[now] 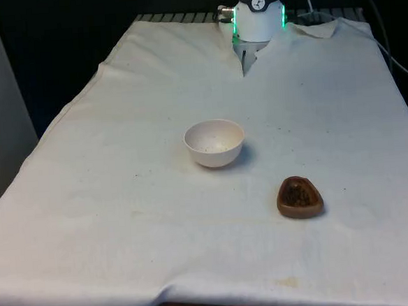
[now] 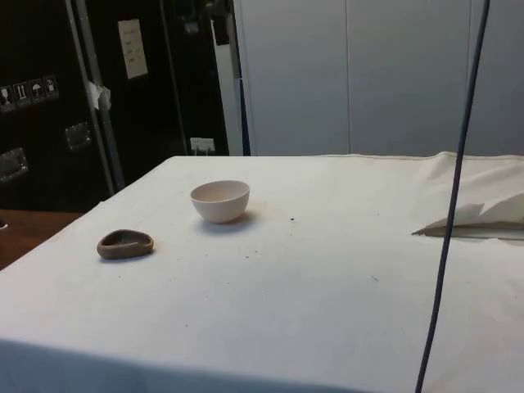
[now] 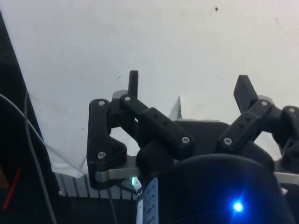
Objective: Pour the coffee beans from the cup into the bowl.
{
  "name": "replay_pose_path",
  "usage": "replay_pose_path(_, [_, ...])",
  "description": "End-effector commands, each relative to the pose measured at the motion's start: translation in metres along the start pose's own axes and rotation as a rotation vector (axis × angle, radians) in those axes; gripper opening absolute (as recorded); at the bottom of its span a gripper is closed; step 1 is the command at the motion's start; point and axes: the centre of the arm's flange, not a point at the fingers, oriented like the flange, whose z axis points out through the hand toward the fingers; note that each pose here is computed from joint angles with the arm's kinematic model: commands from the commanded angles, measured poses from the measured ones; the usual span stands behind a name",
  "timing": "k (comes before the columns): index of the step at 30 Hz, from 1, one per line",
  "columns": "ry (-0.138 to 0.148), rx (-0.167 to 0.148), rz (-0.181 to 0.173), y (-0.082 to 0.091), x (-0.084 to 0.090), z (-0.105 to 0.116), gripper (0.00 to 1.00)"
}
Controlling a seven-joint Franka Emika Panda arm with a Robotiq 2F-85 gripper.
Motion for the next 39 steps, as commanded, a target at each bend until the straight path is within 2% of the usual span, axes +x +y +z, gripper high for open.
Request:
replay_pose_path(1, [-0.001,0.000,-0.001,0.000,0.006,0.002,1.00])
replay_pose_path(5, [0.000,-0.001,0.000,0.000,0.011,0.004,1.00])
replay_pose_path(13, [0.034,-0.001,0.000,-0.001,0.032,0.016,1.00])
replay_pose_path(14, [0.029,-0.002,-0.002,-0.001,0.028,0.015,1.00])
replay_pose_path(18, [0.051,-0.002,-0.004,-0.005,0.044,0.025,1.00])
replay_pose_path(22, [0.067,-0.002,-0.005,-0.006,0.053,0.031,1.00])
replay_pose_path(23, [0.062,-0.002,-0.008,-0.006,0.051,0.030,1.00])
replay_pose_path(24, [0.072,-0.002,-0.007,-0.007,0.057,0.037,1.00])
replay_pose_path(31, [0.078,-0.003,-0.011,-0.018,0.069,0.053,1.00])
replay_pose_path(32, [0.080,0.001,-0.014,-0.016,0.067,0.052,1.00])
replay_pose_path(39, [0.081,0.005,-0.019,-0.032,0.095,0.072,1.00])
